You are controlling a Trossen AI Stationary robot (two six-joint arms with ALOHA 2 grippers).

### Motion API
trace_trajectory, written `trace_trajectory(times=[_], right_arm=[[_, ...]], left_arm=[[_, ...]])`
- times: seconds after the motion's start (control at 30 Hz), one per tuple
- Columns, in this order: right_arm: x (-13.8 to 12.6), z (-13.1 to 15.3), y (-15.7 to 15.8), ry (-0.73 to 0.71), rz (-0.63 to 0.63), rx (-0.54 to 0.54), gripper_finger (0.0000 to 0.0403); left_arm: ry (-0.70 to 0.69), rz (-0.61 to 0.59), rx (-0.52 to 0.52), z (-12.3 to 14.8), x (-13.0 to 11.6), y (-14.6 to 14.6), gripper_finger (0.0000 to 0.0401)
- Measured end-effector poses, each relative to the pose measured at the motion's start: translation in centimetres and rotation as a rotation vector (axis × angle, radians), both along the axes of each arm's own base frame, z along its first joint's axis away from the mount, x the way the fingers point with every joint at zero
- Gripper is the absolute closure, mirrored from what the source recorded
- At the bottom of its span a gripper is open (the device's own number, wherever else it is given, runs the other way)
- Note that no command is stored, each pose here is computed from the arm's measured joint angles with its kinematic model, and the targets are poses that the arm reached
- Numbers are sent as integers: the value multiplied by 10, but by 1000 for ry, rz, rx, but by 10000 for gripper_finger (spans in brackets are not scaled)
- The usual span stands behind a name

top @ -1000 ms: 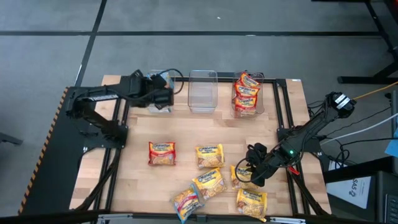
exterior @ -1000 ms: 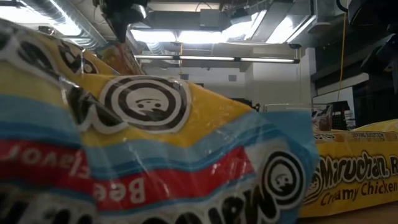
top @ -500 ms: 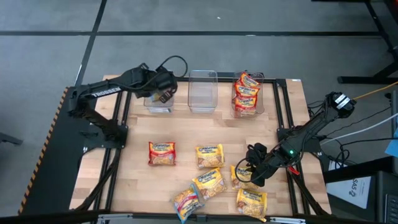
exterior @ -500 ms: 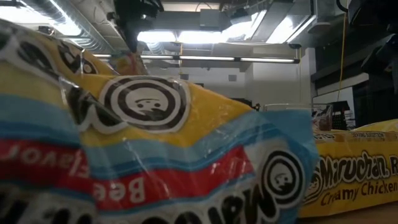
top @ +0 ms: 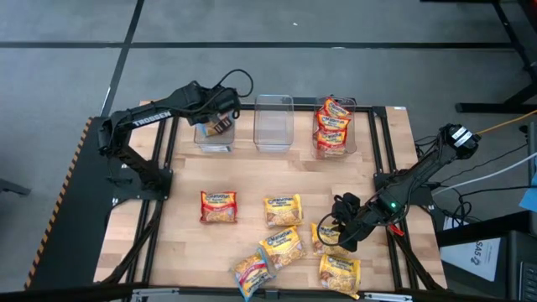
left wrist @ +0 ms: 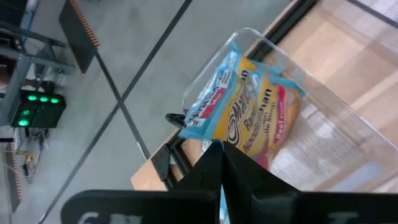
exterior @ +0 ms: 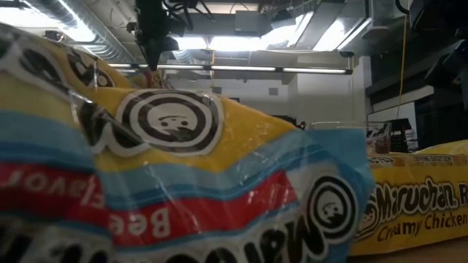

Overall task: Sort Maruchan noodles
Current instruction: Put the blue noodle pack into the left transparent bin

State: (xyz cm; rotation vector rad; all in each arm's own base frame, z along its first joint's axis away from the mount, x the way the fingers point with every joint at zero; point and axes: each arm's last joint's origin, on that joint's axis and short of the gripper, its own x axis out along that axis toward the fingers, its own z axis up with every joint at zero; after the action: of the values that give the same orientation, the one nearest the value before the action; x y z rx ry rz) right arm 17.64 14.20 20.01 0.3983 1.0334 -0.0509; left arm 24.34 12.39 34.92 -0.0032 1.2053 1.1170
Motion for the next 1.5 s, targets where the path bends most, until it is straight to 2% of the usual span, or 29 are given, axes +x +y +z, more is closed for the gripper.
trace_trajectory(times=[0.43,0.77,0.93,1.5], right_arm=[[0,0,0,-4,0,-5,297],[0,0,0,-4,1,-5,297],[0,0,0,-3,1,-5,297],[0,0,0,2,-5,7,297]], left_arm=[[11,-8,-52,-1,-5,12,401],[-8,-104,-78,0,-1,18,401],[-13,-114,-98,0,-1,17,401],[40,-229,-142,-1,0,16,401]])
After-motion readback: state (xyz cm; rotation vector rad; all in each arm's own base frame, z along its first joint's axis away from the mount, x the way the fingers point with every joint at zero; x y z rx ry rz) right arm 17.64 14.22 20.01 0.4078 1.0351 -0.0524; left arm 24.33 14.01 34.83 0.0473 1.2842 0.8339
